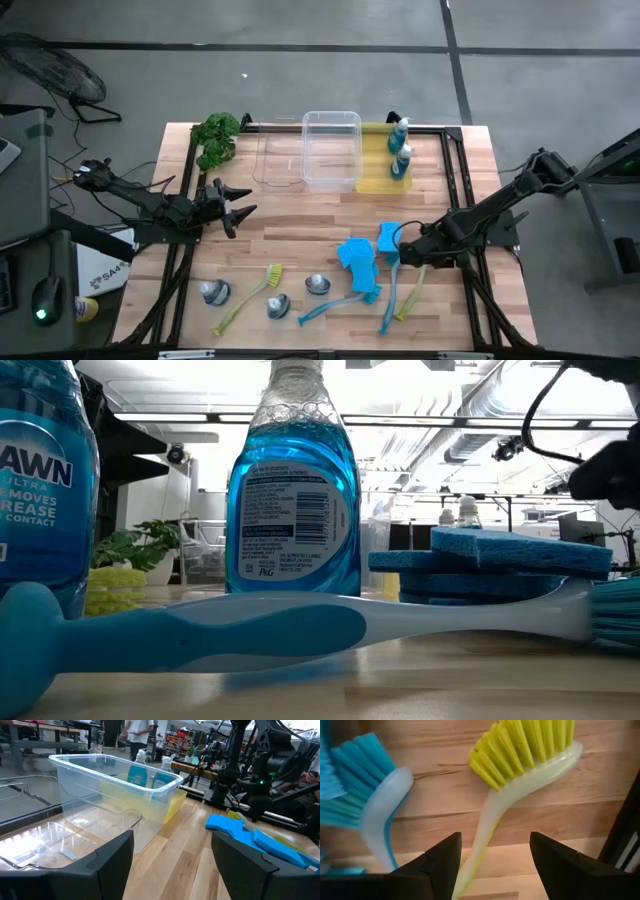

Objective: Pick & Place Kitchen Sink Supplies
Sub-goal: Put the yellow dishwashing brush into the white bin, then put the sponge into the white bin

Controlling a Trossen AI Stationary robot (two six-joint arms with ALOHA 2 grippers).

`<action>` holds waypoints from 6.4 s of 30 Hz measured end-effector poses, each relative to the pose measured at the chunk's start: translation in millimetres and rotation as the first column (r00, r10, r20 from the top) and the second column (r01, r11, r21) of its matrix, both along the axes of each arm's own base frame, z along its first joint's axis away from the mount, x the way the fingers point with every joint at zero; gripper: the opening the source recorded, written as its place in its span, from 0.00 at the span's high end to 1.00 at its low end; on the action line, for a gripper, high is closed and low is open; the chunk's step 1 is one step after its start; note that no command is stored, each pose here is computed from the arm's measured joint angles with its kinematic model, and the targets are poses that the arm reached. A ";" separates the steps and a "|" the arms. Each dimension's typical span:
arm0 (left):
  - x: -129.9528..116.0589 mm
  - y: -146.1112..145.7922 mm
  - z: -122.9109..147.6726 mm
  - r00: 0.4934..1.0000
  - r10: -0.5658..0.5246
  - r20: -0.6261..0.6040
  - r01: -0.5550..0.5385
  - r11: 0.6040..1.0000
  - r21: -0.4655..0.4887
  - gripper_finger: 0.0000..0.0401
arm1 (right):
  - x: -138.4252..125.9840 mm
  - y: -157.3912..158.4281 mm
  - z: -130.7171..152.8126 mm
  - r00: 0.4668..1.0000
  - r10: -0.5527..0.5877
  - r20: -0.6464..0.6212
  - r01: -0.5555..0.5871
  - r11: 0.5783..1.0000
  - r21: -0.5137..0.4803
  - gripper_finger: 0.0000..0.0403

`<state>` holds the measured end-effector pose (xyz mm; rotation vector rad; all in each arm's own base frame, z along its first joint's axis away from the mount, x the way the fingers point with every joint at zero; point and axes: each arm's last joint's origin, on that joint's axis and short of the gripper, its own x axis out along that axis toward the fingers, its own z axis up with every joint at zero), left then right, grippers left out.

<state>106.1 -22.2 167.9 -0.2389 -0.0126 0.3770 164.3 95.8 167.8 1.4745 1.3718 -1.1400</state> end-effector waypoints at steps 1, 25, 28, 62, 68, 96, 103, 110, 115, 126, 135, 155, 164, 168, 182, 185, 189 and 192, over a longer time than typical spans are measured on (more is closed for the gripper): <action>0.0 0.0 0.0 1.000 0.000 0.000 0.000 1.000 0.000 0.34 | 1.6 0.9 -2.1 1.000 -0.002 -0.002 0.002 1.000 0.000 0.44; 0.0 0.0 0.1 1.000 0.000 0.000 0.000 1.000 0.000 0.34 | 29.2 17.6 -36.5 1.000 0.007 -0.002 -0.007 0.997 0.072 0.56; 0.0 0.0 0.0 1.000 0.000 0.000 0.000 1.000 0.000 0.34 | 30.0 17.4 -36.4 1.000 0.013 0.006 -0.014 0.997 0.074 0.60; 0.0 0.0 0.0 1.000 -0.001 0.000 0.001 1.000 0.000 0.34 | 19.6 3.5 8.9 0.932 0.197 0.305 -0.196 0.980 -0.032 0.91; 0.0 0.0 0.0 1.000 0.000 0.000 0.000 1.000 0.000 0.34 | 20.7 -10.7 25.4 0.866 0.248 0.435 -0.217 0.969 -0.119 0.86; 0.0 0.0 -0.1 1.000 0.000 0.000 0.000 1.000 0.000 0.34 | 76.9 -104.6 177.1 0.413 0.793 0.449 -0.242 0.570 -0.785 0.87; 0.0 0.0 -0.1 1.000 0.000 0.000 0.000 1.000 0.000 0.34 | 104.8 -142.6 199.5 0.380 0.866 0.325 -0.249 0.434 -0.866 0.90; 0.0 0.0 0.0 1.000 0.000 0.000 0.000 1.000 0.000 0.34 | 137.8 -188.5 205.1 0.421 0.879 0.224 -0.258 0.353 -0.899 0.88; 0.0 0.0 0.0 1.000 0.000 0.000 0.000 1.000 0.000 0.34 | 158.7 -221.9 203.3 0.501 0.848 0.171 -0.248 0.331 -0.910 0.84; 0.0 0.0 0.0 1.000 0.000 0.000 0.000 1.000 0.000 0.34 | 180.8 -275.9 174.0 0.614 0.783 0.099 -0.300 0.348 -0.888 0.87; 0.0 0.0 0.0 1.000 0.000 0.000 0.000 1.000 0.000 0.34 | 186.4 -286.7 150.7 0.659 0.740 0.132 -0.320 0.435 -0.842 0.90; 0.0 0.0 0.0 1.000 -0.001 -0.001 0.001 1.000 0.000 0.34 | 187.1 -297.3 113.8 0.734 0.623 0.270 -0.327 0.673 -0.664 0.97; 0.0 0.0 -0.1 1.000 0.000 -0.001 0.000 1.000 0.000 0.34 | 189.5 -295.1 118.2 0.687 0.660 0.305 -0.331 0.657 -0.677 0.95; 0.0 0.0 -0.1 1.000 0.000 0.000 0.000 1.000 0.000 0.34 | 185.6 -286.4 134.4 0.655 0.687 0.314 -0.321 0.629 -0.708 0.89; 0.0 0.0 0.0 1.000 0.000 0.000 0.000 1.000 0.000 0.34 | 153.2 -218.3 181.5 0.620 0.768 0.163 -0.463 0.525 -0.714 0.51; 0.0 0.0 -0.1 1.000 0.000 0.000 0.000 1.000 0.000 0.34 | 141.0 -199.0 190.8 0.615 0.779 0.128 -0.505 0.512 -0.694 0.46; 0.0 0.0 0.0 1.000 0.000 0.000 0.000 1.000 0.000 0.34 | 126.0 -177.9 195.9 0.612 0.782 0.118 -0.544 0.524 -0.656 0.44; 0.0 0.0 0.0 1.000 0.000 0.000 0.000 1.000 0.000 0.34 | 111.4 -163.2 188.2 0.604 0.783 0.150 -0.557 0.549 -0.624 0.45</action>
